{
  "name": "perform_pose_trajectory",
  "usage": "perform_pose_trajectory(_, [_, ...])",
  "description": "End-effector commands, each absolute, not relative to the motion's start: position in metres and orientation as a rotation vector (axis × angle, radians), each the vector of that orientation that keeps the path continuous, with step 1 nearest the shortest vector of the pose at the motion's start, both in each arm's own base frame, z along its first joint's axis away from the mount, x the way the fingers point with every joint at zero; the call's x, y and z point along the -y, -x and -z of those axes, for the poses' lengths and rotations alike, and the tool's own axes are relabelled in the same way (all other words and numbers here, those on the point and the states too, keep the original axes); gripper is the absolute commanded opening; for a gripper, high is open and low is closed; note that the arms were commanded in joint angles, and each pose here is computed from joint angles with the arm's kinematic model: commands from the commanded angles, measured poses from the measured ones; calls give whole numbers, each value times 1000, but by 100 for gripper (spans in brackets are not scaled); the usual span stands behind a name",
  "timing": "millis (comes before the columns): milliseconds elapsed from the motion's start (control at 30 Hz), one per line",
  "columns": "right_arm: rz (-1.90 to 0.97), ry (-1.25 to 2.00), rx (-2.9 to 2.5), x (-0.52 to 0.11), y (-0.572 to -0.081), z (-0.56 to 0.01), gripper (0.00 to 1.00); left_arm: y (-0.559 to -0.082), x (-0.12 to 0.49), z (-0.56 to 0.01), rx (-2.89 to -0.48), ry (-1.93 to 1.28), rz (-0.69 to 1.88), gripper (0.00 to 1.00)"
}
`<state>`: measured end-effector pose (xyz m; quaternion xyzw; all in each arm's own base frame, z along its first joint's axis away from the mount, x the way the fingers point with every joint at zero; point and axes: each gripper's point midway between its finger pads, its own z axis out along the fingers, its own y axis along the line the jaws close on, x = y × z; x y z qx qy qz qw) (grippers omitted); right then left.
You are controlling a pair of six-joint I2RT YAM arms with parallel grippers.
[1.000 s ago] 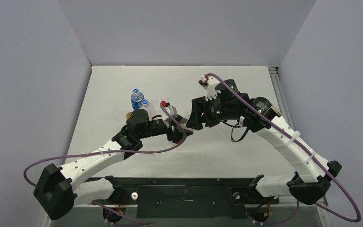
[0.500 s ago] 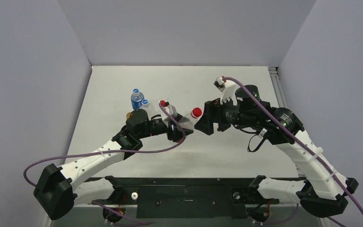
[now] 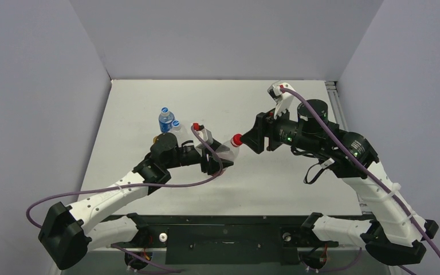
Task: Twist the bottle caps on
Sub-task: Screw the bottle cap onto the plastic bottle.
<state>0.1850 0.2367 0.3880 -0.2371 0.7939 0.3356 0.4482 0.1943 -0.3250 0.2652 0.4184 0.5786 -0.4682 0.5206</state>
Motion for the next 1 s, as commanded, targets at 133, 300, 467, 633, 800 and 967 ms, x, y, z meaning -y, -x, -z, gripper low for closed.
perform_pose_trajectory(133, [-831,597,-1877,-248,-193,-410,56,-186,321,-279,-1345,-1011,1134,0])
perform_pose_trajectory(300, [-793,623,-1915,-253,-192,-399,56,-186,321,-280,-1346,-1010,1136,0])
perform_pose_trajectory(467, [-749,622,-1944,-254,-194,-390,55,-187,322,-282,-1342,-1011,1139,0])
perform_pose_trajectory(633, [-744,622,-1945,-255,-194,-390,53,-187,322,-282,-1342,-1012,1137,0])
perform_pose_trajectory(800, [-737,628,-1954,-257,-194,-387,49,-187,322,-282,-1342,-1011,1135,0])
perform_pose_trajectory(967, [-743,638,-1959,-261,-192,-386,48,-188,323,-281,-1345,-1014,1137,0])
